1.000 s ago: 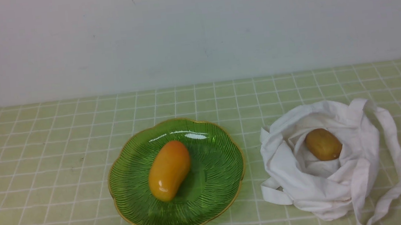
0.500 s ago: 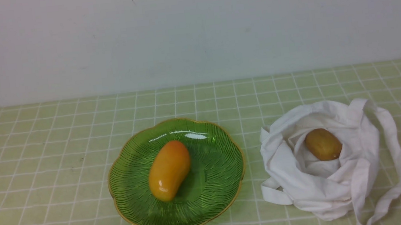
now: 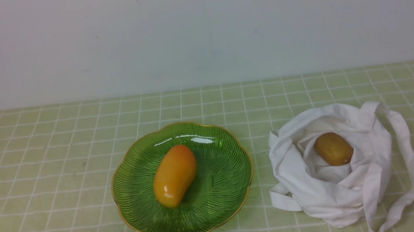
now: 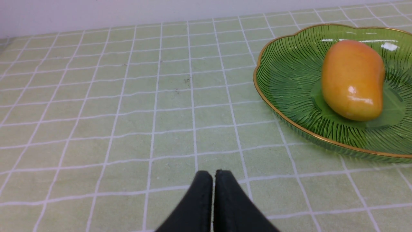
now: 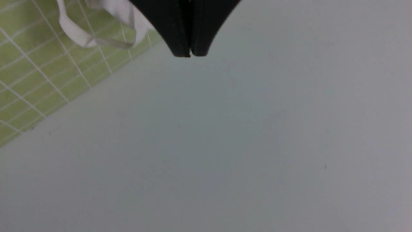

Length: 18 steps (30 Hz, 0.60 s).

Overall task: Take the fruit out of the bag on the green coffee tablecloth and place them on the plate.
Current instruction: 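Reach for the kiwi in the white bag with the right gripper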

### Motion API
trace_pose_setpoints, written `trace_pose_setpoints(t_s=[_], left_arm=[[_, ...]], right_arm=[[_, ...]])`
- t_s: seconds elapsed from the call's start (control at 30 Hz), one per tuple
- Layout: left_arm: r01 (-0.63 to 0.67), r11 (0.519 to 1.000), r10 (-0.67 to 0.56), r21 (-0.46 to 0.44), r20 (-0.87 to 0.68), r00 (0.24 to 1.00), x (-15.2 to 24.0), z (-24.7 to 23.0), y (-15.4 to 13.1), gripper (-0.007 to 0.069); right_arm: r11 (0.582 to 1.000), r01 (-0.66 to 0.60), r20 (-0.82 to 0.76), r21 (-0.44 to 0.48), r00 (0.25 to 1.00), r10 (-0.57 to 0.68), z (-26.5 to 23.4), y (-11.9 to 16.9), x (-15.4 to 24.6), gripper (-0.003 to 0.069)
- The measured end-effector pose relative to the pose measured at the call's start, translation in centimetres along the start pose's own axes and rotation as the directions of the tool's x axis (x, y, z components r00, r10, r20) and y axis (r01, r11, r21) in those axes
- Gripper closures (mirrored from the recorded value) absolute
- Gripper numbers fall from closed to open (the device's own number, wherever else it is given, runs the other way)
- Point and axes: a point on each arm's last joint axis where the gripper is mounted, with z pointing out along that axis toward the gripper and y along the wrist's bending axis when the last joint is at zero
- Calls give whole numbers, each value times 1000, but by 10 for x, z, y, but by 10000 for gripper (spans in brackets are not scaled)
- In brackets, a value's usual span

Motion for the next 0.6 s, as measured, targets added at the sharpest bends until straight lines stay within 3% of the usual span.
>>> trace_pose_setpoints(t_s=[0.13, 0.2, 0.27, 0.43, 0.47, 0.53, 0.6], left_arm=[[0, 1000, 0, 0, 0, 1000, 0, 0, 0, 633], [0, 1000, 0, 0, 0, 1000, 0, 0, 0, 633], [0, 1000, 0, 0, 0, 1000, 0, 0, 0, 633], [0, 1000, 0, 0, 0, 1000, 0, 0, 0, 633], [0, 1000, 0, 0, 0, 1000, 0, 0, 0, 633], [0, 1000, 0, 0, 0, 1000, 0, 0, 0, 633], [0, 1000, 0, 0, 0, 1000, 0, 0, 0, 633]], right_arm=[[998, 26, 3, -50, 1000, -26, -1, 21, -21, 674], [988, 127, -36, -86, 991, -130, 1, 46, -45, 674], [967, 236, -184, -97, 950, -250, 13, 67, -61, 674], [895, 404, -617, -189, 660, -428, 62, 86, -61, 674], [871, 428, -699, -242, 546, -462, 79, 88, -58, 674], [844, 434, -787, -314, 378, -487, 108, 84, -48, 674], [837, 425, -820, -343, 300, -488, 131, 80, -39, 673]])
